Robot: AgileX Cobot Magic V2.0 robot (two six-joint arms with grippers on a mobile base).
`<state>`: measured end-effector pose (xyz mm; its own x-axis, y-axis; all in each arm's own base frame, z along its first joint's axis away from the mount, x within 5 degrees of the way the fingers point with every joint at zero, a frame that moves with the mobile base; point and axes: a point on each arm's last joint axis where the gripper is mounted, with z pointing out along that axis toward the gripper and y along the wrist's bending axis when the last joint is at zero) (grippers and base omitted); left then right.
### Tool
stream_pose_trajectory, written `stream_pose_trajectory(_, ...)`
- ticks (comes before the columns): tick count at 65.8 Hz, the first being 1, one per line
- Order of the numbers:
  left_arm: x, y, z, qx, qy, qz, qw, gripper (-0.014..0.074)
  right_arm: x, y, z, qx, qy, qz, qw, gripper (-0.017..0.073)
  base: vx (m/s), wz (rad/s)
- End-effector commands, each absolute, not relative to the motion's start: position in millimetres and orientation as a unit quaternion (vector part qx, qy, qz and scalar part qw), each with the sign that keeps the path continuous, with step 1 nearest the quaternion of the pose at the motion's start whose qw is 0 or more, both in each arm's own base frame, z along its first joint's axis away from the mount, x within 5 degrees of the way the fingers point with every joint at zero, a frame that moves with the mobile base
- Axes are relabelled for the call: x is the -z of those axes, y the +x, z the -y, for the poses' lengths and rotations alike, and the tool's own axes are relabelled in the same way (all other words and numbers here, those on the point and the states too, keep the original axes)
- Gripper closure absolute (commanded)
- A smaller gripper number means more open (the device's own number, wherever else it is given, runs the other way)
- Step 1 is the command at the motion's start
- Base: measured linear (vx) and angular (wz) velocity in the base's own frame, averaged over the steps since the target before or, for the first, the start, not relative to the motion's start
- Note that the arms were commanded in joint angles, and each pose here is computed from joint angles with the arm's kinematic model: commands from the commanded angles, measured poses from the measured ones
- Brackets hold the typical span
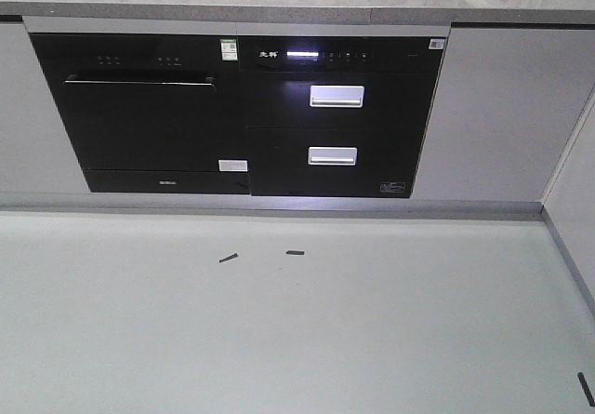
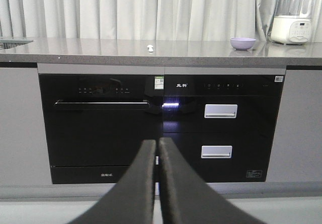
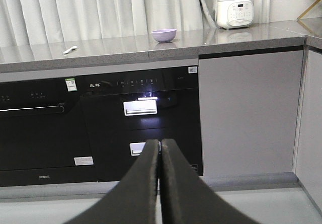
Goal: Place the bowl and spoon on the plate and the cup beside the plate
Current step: 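Drive the base toward the countertop with both grippers held closed, then continue driving forward until the countertop edge is close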
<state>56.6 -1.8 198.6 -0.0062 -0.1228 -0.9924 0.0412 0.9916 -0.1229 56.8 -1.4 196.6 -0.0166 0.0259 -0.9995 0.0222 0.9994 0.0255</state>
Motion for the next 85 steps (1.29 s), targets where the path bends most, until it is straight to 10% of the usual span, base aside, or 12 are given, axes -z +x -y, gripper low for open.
stream_pose_trajectory(1, -194.6, 57.2, 3.0, 0.066, -0.026, -0.692, 0.718, 0.0599, -198.5, 56.4, 1.4, 0.003, 0.014, -0.688, 0.726, 0.0565, 0.12, -0.03)
stream_pose_trajectory(85, -194.6, 57.2, 3.0, 0.066, -0.026, -0.692, 0.718, 0.0599, -198.5, 56.4, 1.4, 0.003, 0.014, -0.688, 0.726, 0.0565, 0.10, -0.02)
